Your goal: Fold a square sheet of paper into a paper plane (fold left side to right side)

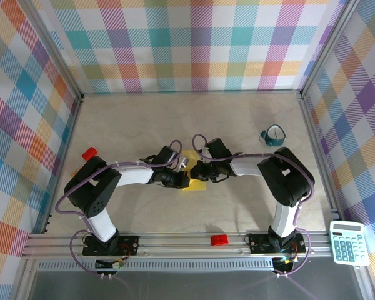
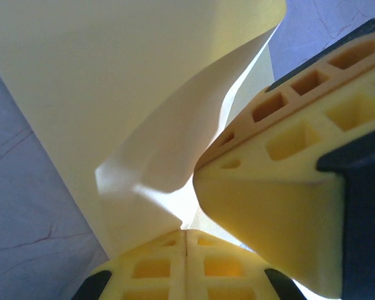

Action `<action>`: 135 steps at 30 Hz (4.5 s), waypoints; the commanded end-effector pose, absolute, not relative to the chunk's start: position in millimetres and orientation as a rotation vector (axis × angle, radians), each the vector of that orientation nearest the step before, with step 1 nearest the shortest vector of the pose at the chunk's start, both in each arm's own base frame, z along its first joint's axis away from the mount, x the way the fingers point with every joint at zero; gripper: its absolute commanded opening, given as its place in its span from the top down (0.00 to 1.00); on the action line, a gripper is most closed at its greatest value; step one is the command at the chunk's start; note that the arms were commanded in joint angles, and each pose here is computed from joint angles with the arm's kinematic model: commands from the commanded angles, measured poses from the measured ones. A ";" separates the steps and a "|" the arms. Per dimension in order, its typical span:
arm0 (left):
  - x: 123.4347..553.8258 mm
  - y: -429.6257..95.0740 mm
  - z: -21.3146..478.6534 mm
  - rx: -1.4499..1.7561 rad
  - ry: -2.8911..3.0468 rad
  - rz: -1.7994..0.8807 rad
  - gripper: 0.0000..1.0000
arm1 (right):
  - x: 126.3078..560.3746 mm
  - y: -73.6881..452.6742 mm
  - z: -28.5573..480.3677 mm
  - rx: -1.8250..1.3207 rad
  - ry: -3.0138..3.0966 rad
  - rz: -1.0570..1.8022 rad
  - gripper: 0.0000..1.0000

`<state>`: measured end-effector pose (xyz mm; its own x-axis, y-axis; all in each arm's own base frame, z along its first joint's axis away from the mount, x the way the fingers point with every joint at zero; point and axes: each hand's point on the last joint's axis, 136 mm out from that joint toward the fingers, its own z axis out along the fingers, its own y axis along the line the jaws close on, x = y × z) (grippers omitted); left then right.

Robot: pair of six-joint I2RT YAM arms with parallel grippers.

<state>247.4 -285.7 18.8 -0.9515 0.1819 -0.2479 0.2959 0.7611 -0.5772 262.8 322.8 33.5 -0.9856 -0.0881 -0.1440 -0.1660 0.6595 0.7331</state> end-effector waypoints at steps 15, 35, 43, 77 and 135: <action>224.9 -259.4 -15.4 0.315 2.957 -0.789 1.00 | 256.7 311.4 0.8 -0.224 2.862 1.086 1.00; 210.9 -248.4 -29.3 0.250 3.019 -0.763 1.00 | 289.0 271.9 -1.9 -0.153 2.842 0.933 1.00; 211.0 -249.0 -29.5 0.251 3.017 -0.768 1.00 | 299.4 256.2 -3.4 -0.105 2.838 0.908 1.00; 237.2 -272.4 -0.8 0.310 2.906 -0.847 1.00 | 294.9 295.7 34.7 -0.159 2.774 1.184 1.00; 245.9 -299.0 11.8 0.409 2.842 -0.999 1.00 | 269.4 257.5 -25.2 -0.080 3.053 0.897 1.00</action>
